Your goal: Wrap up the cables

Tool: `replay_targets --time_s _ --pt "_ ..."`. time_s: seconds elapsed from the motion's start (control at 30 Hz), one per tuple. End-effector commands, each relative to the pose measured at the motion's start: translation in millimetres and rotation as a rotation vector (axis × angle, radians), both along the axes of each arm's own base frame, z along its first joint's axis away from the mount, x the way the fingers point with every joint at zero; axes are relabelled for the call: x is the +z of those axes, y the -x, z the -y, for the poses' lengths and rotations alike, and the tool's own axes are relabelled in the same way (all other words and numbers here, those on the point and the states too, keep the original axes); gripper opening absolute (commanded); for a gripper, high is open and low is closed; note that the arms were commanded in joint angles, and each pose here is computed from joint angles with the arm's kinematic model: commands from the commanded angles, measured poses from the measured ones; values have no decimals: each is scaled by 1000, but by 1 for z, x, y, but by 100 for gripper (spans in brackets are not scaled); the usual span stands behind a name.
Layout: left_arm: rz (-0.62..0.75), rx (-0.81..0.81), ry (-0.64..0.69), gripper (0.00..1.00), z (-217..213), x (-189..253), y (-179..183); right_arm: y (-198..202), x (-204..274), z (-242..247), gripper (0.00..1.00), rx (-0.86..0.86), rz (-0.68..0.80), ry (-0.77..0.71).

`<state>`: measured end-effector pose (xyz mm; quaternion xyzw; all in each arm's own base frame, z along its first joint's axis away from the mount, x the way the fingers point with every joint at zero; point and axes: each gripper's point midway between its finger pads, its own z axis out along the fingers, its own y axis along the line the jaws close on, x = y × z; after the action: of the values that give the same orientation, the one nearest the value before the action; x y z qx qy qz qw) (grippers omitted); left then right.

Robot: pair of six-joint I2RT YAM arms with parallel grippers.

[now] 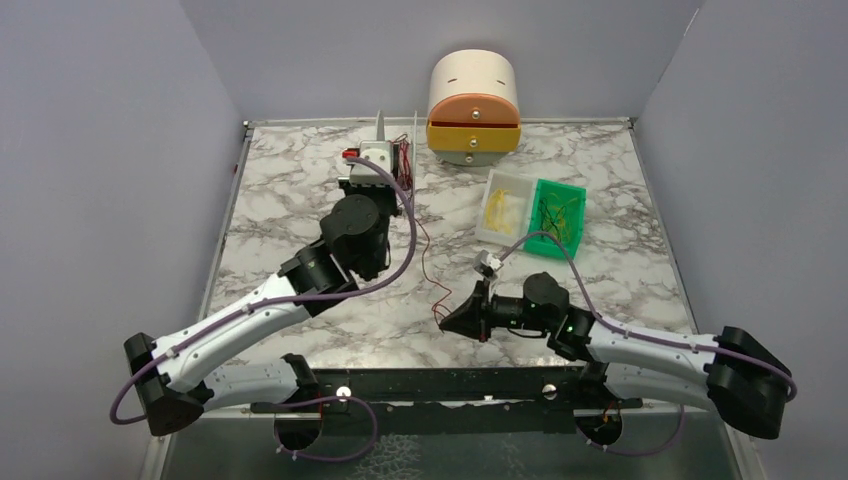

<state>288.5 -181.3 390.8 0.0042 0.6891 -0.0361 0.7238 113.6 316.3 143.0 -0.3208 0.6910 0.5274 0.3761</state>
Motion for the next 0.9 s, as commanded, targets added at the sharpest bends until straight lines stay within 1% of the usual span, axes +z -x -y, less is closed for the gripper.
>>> replay_targets --time_s 0.0,0.2,0.43,0.7,0.87 --pt "60 166 73 0 -22 15 -23 8 11 9 1 -32 10 45" --pt "38 209 26 0 -16 -3 -51 23 48 19 1 -18 22 43" --pt "1 239 -65 0 -8 -31 -68 28 117 28 1 -15 81 -1" --pt "-47 218 -142 0 -2 -61 -73 12 193 45 1 -113 207 -7" --pt "-87 149 -191 0 7 -80 -71 -4 229 52 1 -196 264 10"
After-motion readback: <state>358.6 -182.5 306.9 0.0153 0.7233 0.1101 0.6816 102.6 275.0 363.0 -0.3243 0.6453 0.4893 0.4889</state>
